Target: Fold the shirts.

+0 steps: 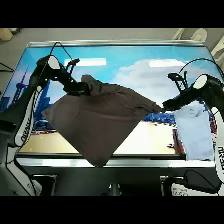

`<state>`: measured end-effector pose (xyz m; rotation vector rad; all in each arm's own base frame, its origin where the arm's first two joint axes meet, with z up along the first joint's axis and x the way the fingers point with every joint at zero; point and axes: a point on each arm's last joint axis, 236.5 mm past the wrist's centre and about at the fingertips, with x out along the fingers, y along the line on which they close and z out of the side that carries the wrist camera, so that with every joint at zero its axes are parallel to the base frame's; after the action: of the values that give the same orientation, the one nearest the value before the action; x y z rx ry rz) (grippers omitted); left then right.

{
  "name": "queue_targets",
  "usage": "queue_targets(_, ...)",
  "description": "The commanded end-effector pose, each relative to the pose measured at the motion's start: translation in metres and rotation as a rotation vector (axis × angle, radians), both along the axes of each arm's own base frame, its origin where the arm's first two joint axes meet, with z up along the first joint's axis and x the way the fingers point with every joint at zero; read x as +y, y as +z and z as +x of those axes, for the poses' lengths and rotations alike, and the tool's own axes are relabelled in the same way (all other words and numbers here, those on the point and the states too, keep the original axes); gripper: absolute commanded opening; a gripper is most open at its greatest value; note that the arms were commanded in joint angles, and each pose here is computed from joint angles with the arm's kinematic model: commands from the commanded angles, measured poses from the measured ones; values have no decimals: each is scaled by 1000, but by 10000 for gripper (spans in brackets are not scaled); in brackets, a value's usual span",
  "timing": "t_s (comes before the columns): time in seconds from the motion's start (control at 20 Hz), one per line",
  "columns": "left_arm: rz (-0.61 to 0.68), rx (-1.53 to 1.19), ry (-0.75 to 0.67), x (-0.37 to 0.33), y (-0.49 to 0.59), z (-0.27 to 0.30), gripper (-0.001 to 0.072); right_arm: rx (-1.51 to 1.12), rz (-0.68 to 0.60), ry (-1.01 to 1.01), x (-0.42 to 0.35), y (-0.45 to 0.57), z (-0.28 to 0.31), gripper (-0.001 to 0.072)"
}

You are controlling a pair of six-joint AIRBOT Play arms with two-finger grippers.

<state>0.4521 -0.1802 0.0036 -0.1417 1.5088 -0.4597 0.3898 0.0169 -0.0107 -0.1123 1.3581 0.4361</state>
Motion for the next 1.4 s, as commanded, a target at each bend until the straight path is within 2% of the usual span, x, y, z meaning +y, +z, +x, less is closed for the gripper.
queue_targets(0.0,57,194,-4,26,1,-72,669,59,-6,71,0,-5,-16,19)
queue_targets(0.1,75,203,40,38,-13,-114,669,77,-4,99,1,-6,-21,19)
queue_targets(0.3,98,251,246,61,-54,-210,669,54,-1,92,2,-5,-16,19)
queue_targets(0.45,86,297,387,65,-84,-261,669,34,-3,86,2,-5,-11,19)
queue_targets(0.6,-23,342,464,41,-103,-277,669,32,-3,86,2,-5,-10,19)
queue_targets(0.85,-103,257,526,12,-112,-250,660,31,-4,85,2,-5,-10,19)
queue_targets(0.9,-108,248,561,11,-115,-244,595,19,-6,82,1,-5,-7,19)
queue_targets(0.95,-110,231,594,12,-118,-236,497,13,-7,80,1,-4,-6,19)
queue_targets(1.0,-115,210,627,14,-119,-228,358,11,-4,79,2,-4,-5,19)
queue_targets(1.1,-133,144,628,14,-113,-210,26,18,33,76,10,-3,-7,20)
queue_targets(1.2,-136,42,595,22,-98,-182,25,28,62,73,16,-4,-10,20)
queue_targets(1.35,-65,-103,626,76,-65,-129,24,95,103,84,26,-23,-37,20)
